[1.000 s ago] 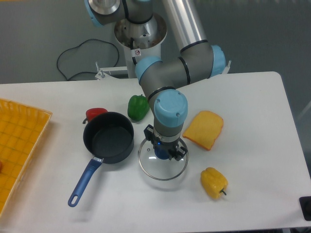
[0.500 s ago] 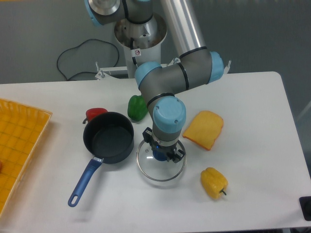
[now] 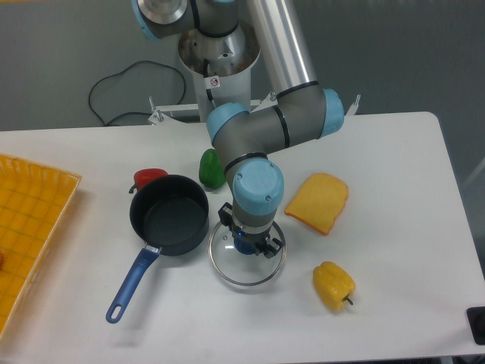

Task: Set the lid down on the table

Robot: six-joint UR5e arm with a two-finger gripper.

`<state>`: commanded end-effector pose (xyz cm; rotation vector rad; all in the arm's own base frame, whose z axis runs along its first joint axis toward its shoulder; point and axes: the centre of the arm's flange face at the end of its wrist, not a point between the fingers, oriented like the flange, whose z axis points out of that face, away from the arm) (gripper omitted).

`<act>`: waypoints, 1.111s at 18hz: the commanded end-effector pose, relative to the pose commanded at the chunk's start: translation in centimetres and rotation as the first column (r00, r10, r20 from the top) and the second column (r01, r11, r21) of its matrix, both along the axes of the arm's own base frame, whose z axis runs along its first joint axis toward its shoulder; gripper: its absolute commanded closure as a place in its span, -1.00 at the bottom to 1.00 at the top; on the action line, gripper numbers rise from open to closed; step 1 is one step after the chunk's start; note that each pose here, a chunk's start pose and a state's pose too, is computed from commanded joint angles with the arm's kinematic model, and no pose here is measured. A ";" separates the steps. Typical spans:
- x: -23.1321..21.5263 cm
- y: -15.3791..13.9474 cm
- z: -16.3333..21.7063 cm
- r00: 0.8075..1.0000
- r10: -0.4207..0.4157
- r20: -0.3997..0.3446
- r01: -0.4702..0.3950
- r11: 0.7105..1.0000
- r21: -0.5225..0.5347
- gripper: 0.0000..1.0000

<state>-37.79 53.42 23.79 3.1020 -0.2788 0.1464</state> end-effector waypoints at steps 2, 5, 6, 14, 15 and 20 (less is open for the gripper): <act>0.0 0.0 -0.1 1.000 0.000 0.001 0.000 1.000 0.001 -0.07; 0.0 0.2 -0.3 1.000 -0.002 -0.002 0.002 1.000 0.002 -0.08; 0.0 0.3 -0.4 1.000 -0.003 -0.004 0.003 1.000 0.004 -0.09; 0.2 0.4 -0.6 1.000 -0.011 -0.003 0.011 1.000 0.001 -0.11; 0.2 0.4 -0.5 1.000 -0.011 -0.004 0.011 1.000 0.002 -0.11; 0.2 0.7 -0.8 1.000 -0.016 -0.012 0.016 1.000 0.005 -0.11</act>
